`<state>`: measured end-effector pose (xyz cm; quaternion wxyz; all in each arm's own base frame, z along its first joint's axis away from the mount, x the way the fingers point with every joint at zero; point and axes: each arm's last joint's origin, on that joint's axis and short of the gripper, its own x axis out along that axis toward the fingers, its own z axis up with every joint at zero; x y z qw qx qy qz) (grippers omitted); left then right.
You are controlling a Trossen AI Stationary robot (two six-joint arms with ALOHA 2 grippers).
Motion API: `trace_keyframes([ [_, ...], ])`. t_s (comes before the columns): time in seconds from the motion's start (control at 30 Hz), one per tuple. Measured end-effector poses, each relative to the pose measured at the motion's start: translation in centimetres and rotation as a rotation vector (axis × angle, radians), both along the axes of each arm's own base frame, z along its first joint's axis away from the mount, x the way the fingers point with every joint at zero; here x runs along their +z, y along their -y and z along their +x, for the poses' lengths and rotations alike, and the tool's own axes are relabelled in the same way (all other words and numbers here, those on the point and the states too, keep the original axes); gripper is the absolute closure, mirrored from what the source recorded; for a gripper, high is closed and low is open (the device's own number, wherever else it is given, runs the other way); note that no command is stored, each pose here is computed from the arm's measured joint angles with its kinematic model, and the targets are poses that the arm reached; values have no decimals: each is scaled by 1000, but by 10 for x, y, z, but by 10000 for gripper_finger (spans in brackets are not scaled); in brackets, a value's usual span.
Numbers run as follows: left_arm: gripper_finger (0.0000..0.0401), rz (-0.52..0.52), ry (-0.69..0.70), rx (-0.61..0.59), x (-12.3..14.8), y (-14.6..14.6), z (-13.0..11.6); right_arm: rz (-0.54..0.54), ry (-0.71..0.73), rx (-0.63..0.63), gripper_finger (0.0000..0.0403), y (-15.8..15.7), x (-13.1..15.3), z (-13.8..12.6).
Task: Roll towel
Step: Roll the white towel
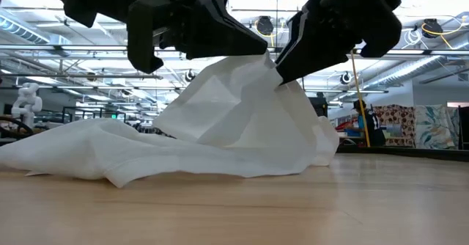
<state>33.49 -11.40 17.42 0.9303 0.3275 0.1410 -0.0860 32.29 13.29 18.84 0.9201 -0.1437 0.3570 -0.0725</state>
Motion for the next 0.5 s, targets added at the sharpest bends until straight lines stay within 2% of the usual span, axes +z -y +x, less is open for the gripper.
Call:
trace_keyframes([
  [0.23,401,-110,43,36,5,0,2,6,-1,3,317,0,0,0],
  [0.4,401,-155,45,154,4,-3,2,7,-4,6,364,0,0,0],
  [0.5,401,-185,23,178,2,-4,1,16,-16,19,387,-1,-1,0],
])
